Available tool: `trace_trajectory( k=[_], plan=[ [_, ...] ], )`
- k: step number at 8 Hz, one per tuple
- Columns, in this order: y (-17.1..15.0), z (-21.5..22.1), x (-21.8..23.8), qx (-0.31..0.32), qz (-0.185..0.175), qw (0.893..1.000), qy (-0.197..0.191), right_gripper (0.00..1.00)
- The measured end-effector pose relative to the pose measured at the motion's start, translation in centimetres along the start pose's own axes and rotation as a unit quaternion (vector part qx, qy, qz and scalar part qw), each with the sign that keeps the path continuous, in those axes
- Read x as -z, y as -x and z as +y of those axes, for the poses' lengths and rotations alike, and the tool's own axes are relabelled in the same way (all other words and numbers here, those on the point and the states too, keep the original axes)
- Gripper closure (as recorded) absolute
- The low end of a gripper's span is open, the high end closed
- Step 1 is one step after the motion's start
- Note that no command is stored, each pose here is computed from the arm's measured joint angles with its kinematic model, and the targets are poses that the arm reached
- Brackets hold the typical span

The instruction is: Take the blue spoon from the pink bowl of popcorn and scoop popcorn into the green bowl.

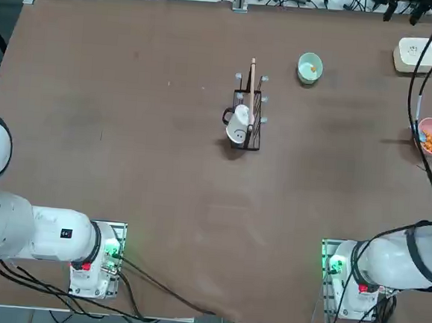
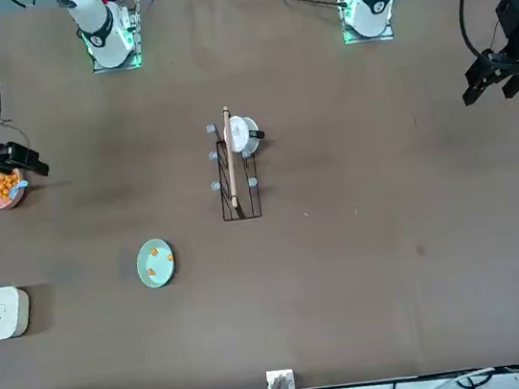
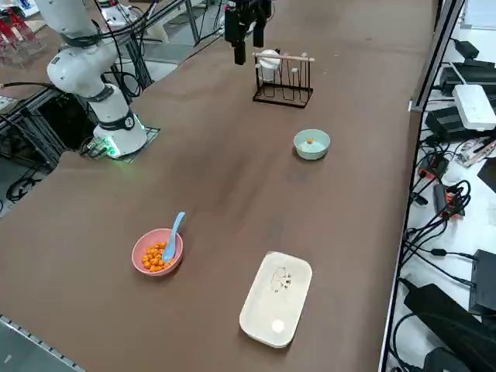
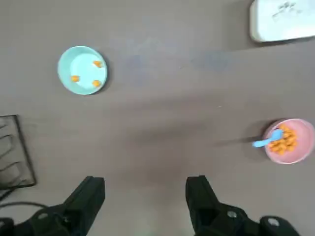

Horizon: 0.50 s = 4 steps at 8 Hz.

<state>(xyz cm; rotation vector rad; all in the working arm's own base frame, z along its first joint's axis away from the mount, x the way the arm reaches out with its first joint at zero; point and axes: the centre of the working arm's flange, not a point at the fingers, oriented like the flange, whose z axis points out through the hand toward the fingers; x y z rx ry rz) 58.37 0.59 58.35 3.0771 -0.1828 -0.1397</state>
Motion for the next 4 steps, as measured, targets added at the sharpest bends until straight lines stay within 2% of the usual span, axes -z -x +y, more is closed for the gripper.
trace_trajectory(
  k=[2, 4],
  plan=[
    [0.7, 0.3, 0.9, 0.006, 0.017, 1.000, -0.001, 0.00],
    [2.5, 0.0, 1.4, 0.011, 0.040, 0.999, -0.029, 0.00]
  ],
)
